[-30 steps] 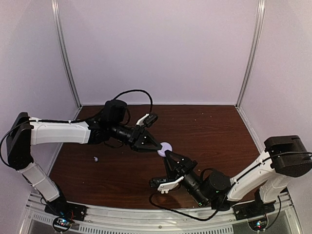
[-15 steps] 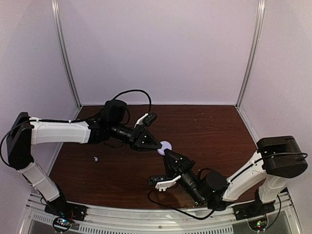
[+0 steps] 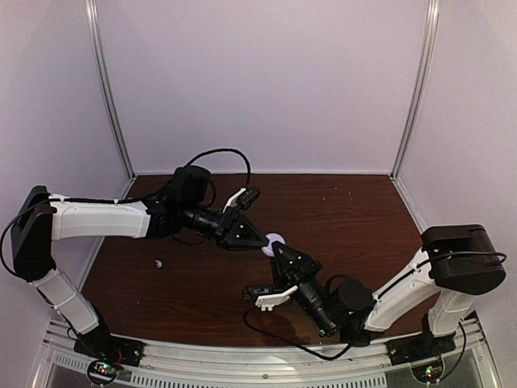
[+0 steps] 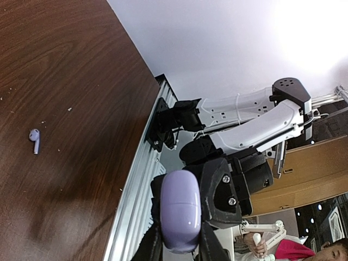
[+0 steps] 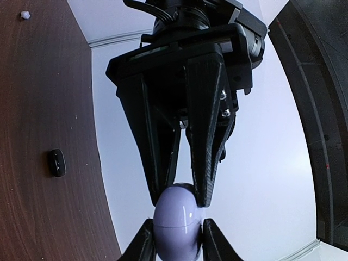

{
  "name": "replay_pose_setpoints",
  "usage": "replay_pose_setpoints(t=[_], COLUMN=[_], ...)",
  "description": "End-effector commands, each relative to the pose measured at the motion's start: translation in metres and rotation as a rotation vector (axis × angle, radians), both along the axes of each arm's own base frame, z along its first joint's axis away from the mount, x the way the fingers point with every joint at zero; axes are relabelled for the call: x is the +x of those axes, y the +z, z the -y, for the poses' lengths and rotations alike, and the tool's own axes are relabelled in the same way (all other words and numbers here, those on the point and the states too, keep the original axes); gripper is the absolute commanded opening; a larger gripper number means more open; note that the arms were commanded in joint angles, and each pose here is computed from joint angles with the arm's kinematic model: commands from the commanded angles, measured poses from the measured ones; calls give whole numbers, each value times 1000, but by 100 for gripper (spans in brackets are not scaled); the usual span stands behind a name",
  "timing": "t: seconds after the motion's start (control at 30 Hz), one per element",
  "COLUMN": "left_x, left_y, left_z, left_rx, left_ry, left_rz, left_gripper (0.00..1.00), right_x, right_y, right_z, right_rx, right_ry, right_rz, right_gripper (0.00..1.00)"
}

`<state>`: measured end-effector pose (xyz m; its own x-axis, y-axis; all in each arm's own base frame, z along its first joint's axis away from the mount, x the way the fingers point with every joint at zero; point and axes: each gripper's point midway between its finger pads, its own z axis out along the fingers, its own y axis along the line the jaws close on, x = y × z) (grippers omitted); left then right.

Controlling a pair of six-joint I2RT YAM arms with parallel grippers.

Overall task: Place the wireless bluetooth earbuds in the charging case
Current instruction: Pass from the left arm to the right

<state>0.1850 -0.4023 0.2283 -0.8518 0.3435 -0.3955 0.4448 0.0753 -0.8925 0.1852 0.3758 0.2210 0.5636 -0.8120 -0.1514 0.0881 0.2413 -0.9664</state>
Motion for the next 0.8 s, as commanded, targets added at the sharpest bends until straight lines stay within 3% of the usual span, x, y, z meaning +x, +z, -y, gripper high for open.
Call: replay_pose_setpoints(t=[0.0,0.3,0.57,0.77], left_x=[-22,-22,-20,-7], left_y=[-12,-12,-8,7], left_z=[0,1,1,-6], left_rx=[21,21,10,-20], left_ry=[-87,-86,-72,-34], left_rz=[-43,-43,-16,46], left_gripper=[17,19,42,69], right_x=[15,17,19,16], right_y=[22,22,31,35], right_z=[9,11,18,21], right_rx=[102,105,146,188], right_ry=[-60,-74,-102,-74], right_rz=[19,29,69,48], right_gripper=[31,26,19,18])
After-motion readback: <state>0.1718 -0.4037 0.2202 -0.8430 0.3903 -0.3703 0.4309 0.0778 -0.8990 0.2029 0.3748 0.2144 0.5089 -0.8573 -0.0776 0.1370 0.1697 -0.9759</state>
